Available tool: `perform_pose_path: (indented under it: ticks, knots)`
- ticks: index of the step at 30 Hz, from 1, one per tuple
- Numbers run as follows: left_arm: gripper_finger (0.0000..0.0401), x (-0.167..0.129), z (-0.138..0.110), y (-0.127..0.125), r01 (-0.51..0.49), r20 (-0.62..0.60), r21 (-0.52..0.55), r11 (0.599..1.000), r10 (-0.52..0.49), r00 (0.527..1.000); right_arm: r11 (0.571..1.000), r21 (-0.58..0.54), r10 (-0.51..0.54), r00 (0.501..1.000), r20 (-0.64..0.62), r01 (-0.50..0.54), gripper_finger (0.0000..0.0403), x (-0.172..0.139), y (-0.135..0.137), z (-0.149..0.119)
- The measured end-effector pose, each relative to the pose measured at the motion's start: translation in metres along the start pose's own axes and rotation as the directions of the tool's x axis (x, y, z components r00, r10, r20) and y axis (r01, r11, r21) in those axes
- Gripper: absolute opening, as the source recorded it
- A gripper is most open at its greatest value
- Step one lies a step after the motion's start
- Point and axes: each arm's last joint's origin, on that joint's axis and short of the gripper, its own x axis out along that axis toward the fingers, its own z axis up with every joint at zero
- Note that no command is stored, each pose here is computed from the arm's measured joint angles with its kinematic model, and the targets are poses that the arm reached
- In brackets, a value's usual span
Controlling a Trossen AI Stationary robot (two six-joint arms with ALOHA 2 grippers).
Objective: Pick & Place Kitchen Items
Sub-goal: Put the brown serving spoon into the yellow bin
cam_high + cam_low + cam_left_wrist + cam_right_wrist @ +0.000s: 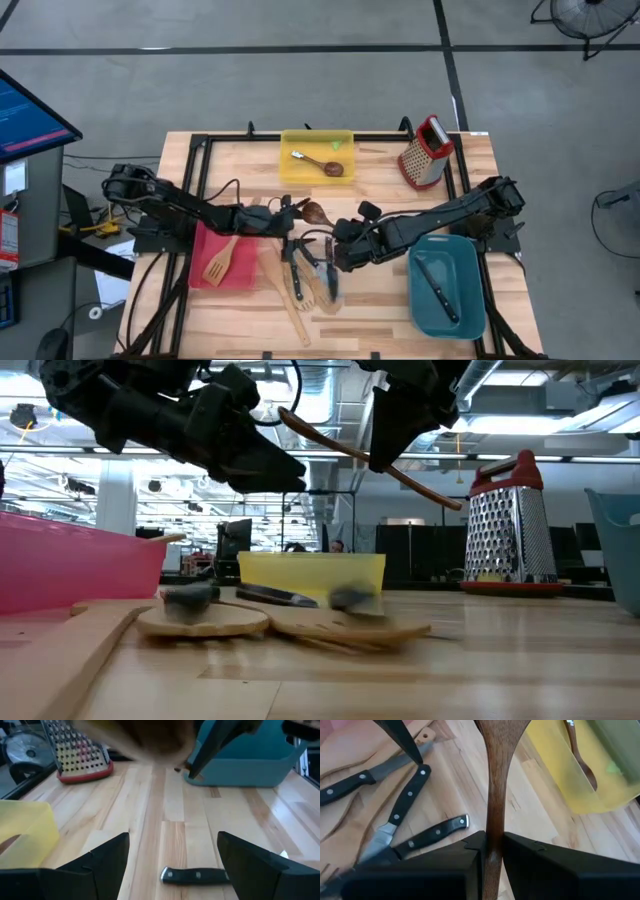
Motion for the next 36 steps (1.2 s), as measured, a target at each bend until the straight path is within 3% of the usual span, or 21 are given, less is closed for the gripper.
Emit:
perform_pose_path:
  ticks: [5, 11, 19, 22, 26, 31, 36]
  knots:
    - [0.0287, -0.005, 0.005, 0.003, -0.006, 0.006, 0.005, 1.0, 0.006, 1.0, 1.0, -0.007, 0.002, 1.0, -0.001, -0.002, 0.0048, -0.001, 0.001, -0.001]
    - [0.0278, -0.044, 0.047, 0.008, 0.052, 0.158, -0.066, 0.996, -0.041, 0.987, 0.997, -0.063, 0.055, 0.997, 0.058, -0.051, 0.0048, -0.02, 0.01, 0.006]
    - [0.0192, -0.123, 0.085, 0.024, 0.067, 0.307, -0.125, 0.99, -0.026, 0.951, 0.98, -0.129, 0.18, 0.948, 0.263, -0.15, 0.0048, -0.067, 0.005, 0.031]
    - [0.0145, -0.151, 0.086, 0.03, 0.075, 0.328, -0.147, 0.986, -0.023, 0.944, 0.961, -0.138, 0.276, 0.874, 0.401, -0.24, 0.0048, -0.095, -0.001, 0.044]
    - [0.008, -0.179, 0.087, 0.036, 0.079, 0.367, -0.155, 0.985, -0.017, 0.93, 0.913, -0.245, 0.408, 0.724, 0.556, -0.326, 0.0048, -0.131, -0.007, 0.057]
    - [0.0011, -0.201, 0.087, 0.041, 0.089, 0.422, -0.159, 0.983, -0.013, 0.906, 0.789, -0.452, 0.612, 0.477, 0.63, -0.416, 0.0048, -0.165, -0.006, 0.063]
    - [0.0006, -0.205, 0.087, 0.042, 0.092, 0.437, -0.16, 0.983, -0.013, 0.899, 0.643, -0.635, 0.756, 0.227, 0.613, -0.428, 0.0048, -0.184, 0.0, 0.065]
